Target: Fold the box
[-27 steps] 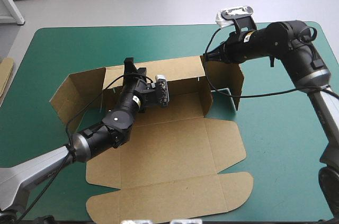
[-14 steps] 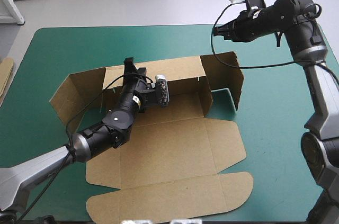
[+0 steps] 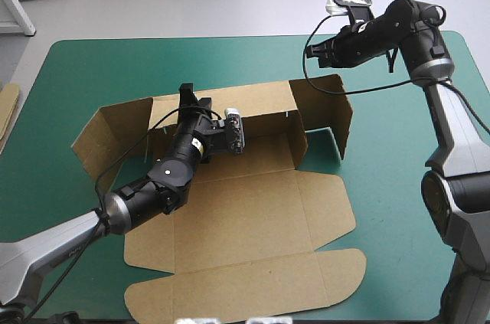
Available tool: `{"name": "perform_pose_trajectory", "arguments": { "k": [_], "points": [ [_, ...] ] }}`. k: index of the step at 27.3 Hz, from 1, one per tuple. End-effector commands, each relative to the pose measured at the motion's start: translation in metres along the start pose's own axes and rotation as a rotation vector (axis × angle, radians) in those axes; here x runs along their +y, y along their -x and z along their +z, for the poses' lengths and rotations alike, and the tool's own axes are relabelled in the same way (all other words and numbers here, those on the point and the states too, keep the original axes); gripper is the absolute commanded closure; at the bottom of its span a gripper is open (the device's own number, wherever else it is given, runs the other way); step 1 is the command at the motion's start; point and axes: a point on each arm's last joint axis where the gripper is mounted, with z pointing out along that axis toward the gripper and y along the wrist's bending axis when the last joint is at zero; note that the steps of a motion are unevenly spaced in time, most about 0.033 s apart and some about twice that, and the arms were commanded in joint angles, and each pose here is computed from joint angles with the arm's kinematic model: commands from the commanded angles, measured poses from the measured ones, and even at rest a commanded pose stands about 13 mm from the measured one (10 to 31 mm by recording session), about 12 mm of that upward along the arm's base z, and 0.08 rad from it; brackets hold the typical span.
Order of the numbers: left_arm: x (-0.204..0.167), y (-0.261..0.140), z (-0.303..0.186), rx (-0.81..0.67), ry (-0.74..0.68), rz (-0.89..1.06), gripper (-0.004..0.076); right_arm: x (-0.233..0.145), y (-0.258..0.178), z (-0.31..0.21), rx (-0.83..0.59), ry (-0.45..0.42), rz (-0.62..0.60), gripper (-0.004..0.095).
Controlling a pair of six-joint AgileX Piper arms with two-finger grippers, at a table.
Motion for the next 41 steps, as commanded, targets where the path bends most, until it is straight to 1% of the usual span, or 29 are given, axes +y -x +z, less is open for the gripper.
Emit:
{"name": "perform_pose_trajectory", "arguments": {
  "k": [1,9,16,21,25,30,39,41],
  "points": [
    [-0.001,-0.013,-0.002,0.097,-0.021,-0.131,0.0733,0.009,0.010,-0.028,-0.100,0.025,-0.024,0.0921],
    [-0.001,-0.012,-0.002,0.091,-0.026,-0.135,0.0733,0.004,0.003,-0.022,-0.015,0.007,-0.036,0.0921],
    [-0.008,-0.010,-0.002,0.074,-0.083,-0.171,0.0733,0.000,0.001,-0.021,-0.005,0.014,-0.021,0.0921],
    [-0.008,-0.010,-0.002,0.066,-0.087,-0.176,0.0733,-0.004,-0.005,-0.012,0.035,0.015,-0.021,0.0921],
    [-0.008,-0.010,-0.002,0.066,-0.087,-0.176,0.0733,-0.005,-0.013,0.000,0.079,0.053,-0.014,0.0921],
    [-0.008,-0.009,-0.002,0.064,-0.088,-0.178,0.0733,-0.002,-0.014,0.001,0.075,0.100,-0.027,0.0921],
    [-0.008,-0.009,-0.002,0.059,-0.089,-0.186,0.0733,-0.022,-0.012,-0.008,0.057,0.074,0.011,0.0921],
    [-0.008,-0.009,-0.002,0.059,-0.089,-0.186,0.0733,-0.025,-0.015,-0.007,0.065,0.084,0.028,0.0921]
  ]
}}
